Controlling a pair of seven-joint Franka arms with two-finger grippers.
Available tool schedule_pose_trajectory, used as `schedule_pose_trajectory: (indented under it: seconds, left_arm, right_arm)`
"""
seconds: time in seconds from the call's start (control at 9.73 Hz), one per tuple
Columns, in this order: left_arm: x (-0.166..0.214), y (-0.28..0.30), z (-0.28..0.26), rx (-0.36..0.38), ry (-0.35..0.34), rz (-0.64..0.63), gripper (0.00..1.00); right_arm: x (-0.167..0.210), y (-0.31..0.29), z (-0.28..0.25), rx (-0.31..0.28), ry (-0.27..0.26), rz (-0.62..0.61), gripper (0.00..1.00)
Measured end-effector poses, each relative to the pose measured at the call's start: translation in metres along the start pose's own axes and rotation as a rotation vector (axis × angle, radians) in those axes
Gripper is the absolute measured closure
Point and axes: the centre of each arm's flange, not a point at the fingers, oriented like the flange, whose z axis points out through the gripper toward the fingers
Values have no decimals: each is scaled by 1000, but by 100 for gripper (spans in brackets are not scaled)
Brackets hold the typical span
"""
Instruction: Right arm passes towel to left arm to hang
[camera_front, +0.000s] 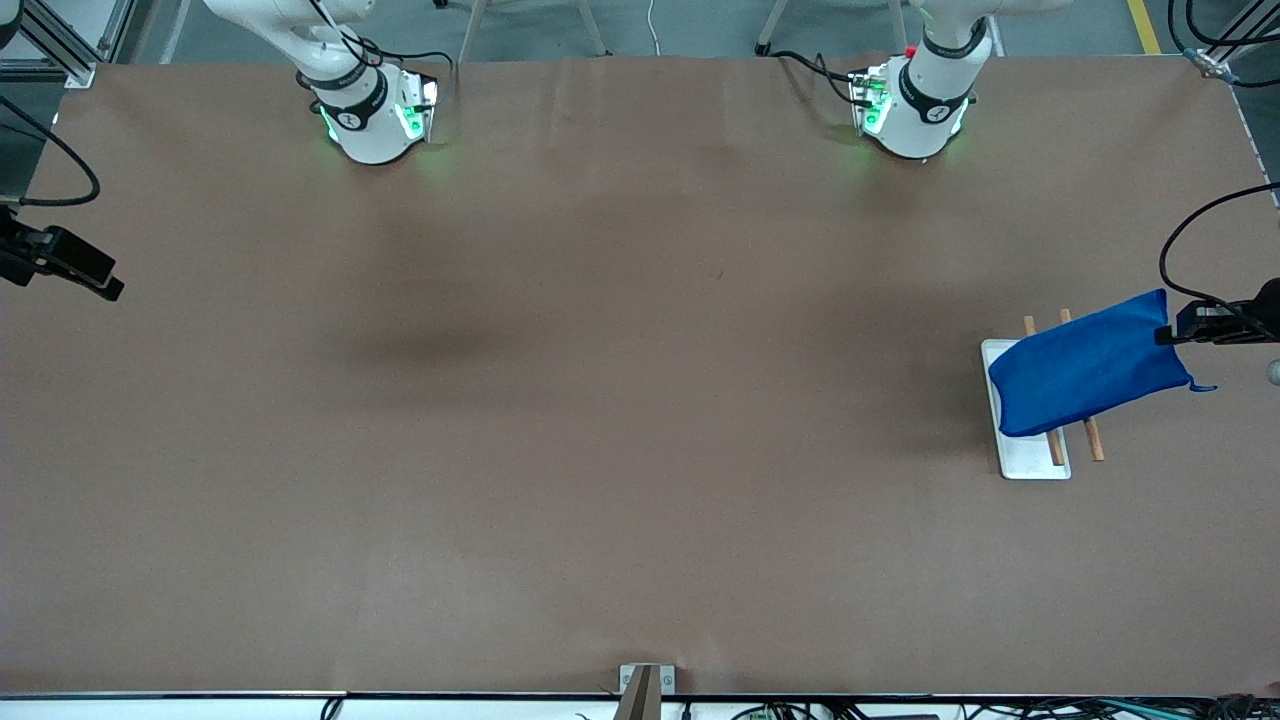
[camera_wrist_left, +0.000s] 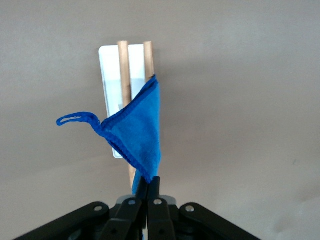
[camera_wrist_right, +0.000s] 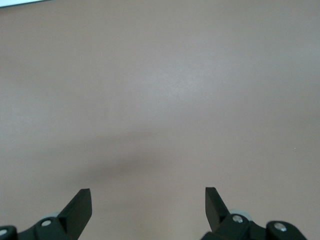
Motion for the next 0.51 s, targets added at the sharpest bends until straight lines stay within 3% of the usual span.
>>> schedule_pose_trajectory:
  seconds: [0.41,0.51]
  left_arm:
    - [-14,-33,20,-12,-17,-61,90]
    - [-14,-35,18,-6,-6,-62,75]
  right_arm:
    - [0,1,0,0,0,2,0]
    - [0,2,0,1,-1,4,0]
